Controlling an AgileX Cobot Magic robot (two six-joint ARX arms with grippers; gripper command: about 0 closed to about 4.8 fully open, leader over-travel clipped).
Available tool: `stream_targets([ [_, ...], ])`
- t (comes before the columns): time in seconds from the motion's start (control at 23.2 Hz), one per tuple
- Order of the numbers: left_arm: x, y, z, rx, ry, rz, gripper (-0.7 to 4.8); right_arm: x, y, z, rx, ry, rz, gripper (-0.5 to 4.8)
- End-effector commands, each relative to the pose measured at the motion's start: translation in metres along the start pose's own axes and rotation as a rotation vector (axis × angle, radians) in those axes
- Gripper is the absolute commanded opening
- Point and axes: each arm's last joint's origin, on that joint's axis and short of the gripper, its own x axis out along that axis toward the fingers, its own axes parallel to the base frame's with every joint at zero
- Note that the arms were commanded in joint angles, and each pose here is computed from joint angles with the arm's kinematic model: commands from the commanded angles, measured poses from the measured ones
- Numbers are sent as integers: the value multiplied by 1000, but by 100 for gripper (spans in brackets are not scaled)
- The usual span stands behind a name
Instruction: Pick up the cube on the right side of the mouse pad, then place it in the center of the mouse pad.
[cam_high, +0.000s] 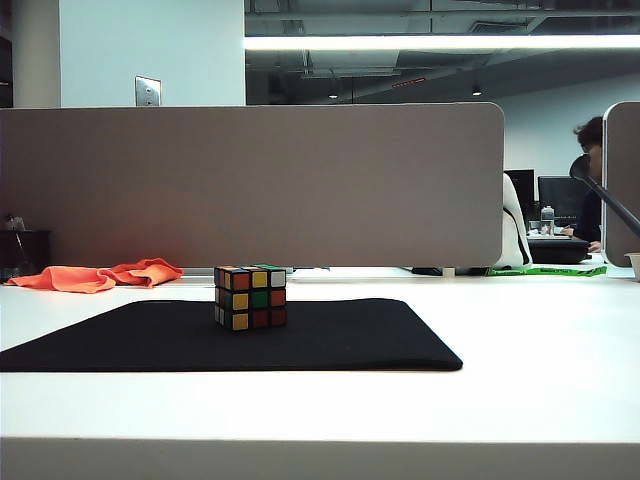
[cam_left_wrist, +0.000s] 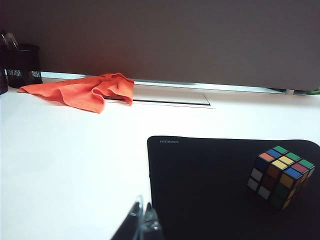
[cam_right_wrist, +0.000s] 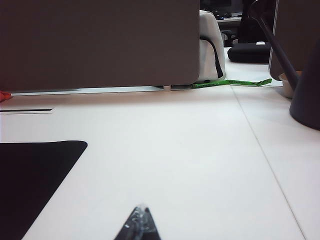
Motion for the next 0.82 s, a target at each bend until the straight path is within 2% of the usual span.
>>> stream_targets([
  [0.04, 0, 0, 2, 1, -9, 5, -6, 0, 0, 0, 0, -5, 3, -6],
  [0.39, 0, 4, 2, 1, -17, 133, -6, 0, -1, -1, 3, 9, -30, -6],
  [0.52, 0, 3, 2, 72, -13, 127, -6, 0, -3, -5, -1, 48, -85, -6],
  [0.82, 0, 3, 3, 163, -19, 129, -6, 0, -3, -5, -20, 48, -81, -6],
])
